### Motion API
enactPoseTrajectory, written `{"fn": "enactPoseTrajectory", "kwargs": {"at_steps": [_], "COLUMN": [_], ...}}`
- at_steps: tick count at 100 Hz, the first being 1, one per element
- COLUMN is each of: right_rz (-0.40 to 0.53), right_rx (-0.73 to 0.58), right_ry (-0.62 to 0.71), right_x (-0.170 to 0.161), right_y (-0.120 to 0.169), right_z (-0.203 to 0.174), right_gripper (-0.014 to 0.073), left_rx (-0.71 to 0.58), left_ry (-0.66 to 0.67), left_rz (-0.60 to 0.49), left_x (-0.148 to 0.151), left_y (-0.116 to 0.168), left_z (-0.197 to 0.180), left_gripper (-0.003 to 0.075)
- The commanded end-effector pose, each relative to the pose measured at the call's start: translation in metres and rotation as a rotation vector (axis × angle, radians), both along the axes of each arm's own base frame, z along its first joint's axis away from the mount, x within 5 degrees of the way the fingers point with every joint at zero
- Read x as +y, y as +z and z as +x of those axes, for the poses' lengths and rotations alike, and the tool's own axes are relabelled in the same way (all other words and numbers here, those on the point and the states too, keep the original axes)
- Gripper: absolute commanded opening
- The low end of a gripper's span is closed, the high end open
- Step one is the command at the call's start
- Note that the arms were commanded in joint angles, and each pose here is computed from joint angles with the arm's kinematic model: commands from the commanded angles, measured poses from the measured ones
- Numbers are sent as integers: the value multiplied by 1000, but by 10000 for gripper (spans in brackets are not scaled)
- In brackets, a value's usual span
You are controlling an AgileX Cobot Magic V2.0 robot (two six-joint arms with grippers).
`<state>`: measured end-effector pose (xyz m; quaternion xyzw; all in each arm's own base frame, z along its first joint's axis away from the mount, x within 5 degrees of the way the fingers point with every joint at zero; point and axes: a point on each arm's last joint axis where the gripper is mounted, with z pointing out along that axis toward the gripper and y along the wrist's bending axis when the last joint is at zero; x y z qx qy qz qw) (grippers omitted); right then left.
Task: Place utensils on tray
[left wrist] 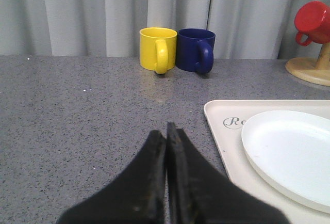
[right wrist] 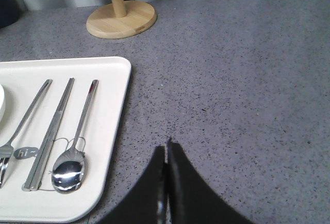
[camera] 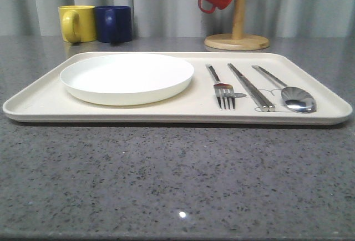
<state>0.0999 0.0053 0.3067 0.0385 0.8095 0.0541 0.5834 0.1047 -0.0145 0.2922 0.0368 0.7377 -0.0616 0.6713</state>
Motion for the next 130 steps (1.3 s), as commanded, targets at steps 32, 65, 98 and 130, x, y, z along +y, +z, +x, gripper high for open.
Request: {"fn": "enactPoseTrajectory", "kwargs": {"at_steps": [32, 65, 98, 130], "right_rz": [-26, -49, -30, -41], "right_rx": [-119, -339, -500, -566], "right_ry": [10, 17, -60, -59], "right_x": [0, -1, -7, -6], "right_y": [16, 12, -33, -80], "right_z": [2, -14, -33, -44], "right_gripper": [-69, -69, -69, -69], "left_rx": [-98, -98, -98, -98], "left_ry": [34, 34, 34, 34], "left_rz": [-26, -26, -26, -26], "left_x": [3, 3, 3, 3], "left_y": [16, 16, 16, 16], "left_z": [1, 1, 1, 1], "left_gripper": [-18, -18, -18, -18]}}
